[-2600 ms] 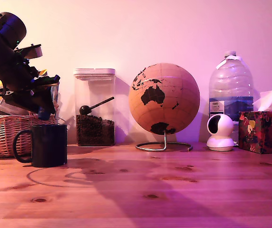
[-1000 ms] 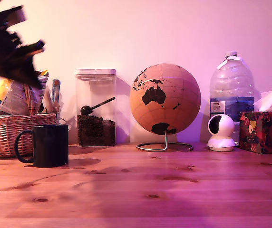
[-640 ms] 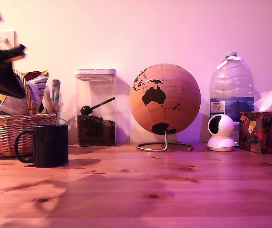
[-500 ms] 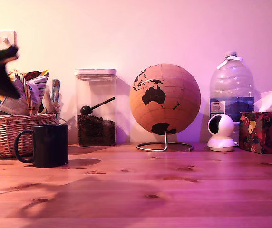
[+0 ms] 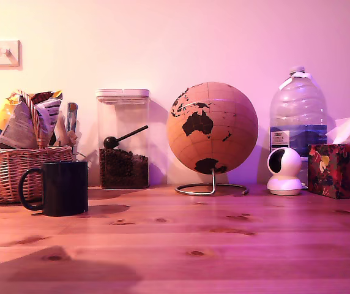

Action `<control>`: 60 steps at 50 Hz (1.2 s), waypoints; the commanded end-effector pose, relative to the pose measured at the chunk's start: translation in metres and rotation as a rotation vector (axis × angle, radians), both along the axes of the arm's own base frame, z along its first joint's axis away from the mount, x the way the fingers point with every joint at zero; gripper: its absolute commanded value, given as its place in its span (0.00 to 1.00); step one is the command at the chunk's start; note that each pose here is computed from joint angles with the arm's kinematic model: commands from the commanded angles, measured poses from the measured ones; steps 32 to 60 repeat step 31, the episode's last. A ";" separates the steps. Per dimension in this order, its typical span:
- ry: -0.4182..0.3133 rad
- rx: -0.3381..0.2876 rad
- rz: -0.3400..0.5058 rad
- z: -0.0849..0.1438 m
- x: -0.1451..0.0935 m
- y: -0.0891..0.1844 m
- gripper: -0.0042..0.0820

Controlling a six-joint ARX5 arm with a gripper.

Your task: Pick up the coffee capsules from the table one by one and drop them inside the nearest coffee cup

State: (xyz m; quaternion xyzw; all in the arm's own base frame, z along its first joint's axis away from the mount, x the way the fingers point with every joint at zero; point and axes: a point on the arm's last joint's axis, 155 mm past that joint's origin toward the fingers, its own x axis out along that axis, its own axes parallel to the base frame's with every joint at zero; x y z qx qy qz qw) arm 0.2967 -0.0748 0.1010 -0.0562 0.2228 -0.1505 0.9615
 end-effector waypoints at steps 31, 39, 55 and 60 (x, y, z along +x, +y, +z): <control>-0.089 -0.037 0.017 0.031 -0.048 0.007 0.03; -0.089 -0.037 0.017 0.031 -0.048 0.007 0.03; -0.089 -0.037 0.017 0.031 -0.048 0.007 0.03; -0.089 -0.037 0.017 0.031 -0.048 0.007 0.03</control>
